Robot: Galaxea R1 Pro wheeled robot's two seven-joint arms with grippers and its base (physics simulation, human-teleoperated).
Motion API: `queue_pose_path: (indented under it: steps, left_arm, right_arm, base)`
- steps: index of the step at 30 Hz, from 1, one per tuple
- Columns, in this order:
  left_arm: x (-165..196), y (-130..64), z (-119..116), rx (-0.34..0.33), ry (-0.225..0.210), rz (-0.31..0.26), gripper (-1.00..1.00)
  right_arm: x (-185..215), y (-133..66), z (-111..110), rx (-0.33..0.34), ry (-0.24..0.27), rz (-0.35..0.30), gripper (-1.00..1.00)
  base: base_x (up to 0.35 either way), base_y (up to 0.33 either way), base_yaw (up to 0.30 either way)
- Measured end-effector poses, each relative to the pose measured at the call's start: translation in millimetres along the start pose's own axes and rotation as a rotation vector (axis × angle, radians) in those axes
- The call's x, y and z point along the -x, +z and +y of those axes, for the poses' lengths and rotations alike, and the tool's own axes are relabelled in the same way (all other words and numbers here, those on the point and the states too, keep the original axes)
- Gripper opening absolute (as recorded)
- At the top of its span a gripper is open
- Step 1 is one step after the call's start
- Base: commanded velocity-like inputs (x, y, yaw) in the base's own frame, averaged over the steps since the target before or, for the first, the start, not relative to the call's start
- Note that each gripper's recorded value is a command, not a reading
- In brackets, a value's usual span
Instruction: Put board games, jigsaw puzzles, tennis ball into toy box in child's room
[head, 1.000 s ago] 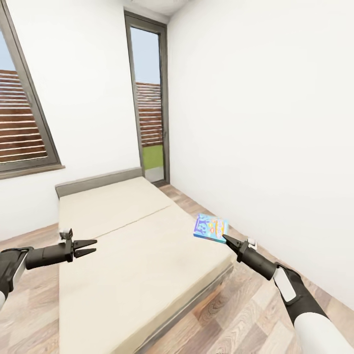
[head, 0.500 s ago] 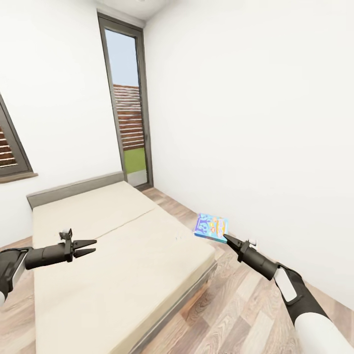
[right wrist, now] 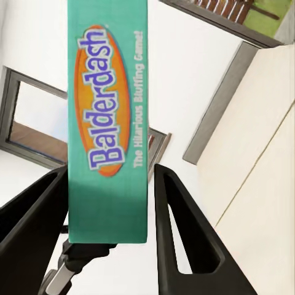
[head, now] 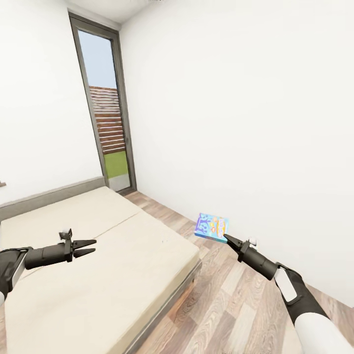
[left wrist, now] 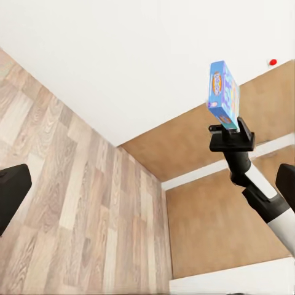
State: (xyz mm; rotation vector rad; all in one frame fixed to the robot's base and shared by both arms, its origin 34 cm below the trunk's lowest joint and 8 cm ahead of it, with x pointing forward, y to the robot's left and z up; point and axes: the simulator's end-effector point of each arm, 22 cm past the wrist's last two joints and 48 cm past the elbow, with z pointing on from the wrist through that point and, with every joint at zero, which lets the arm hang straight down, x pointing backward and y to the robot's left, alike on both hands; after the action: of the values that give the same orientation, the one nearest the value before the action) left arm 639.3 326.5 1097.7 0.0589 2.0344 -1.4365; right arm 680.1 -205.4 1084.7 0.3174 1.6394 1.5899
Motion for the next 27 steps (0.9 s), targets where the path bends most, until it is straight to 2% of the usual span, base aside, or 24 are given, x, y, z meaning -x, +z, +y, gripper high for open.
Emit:
queue_pose_path:
  steps: [27]
  left_arm:
    - [4.9,-5.9,-12.7,-0.005,0.022,-0.01,1.0]
  right_arm:
    - [3.0,-0.1,18.1,0.03,-0.017,-0.004,-1.0]
  base:
    - [0.0,0.0,-0.253]
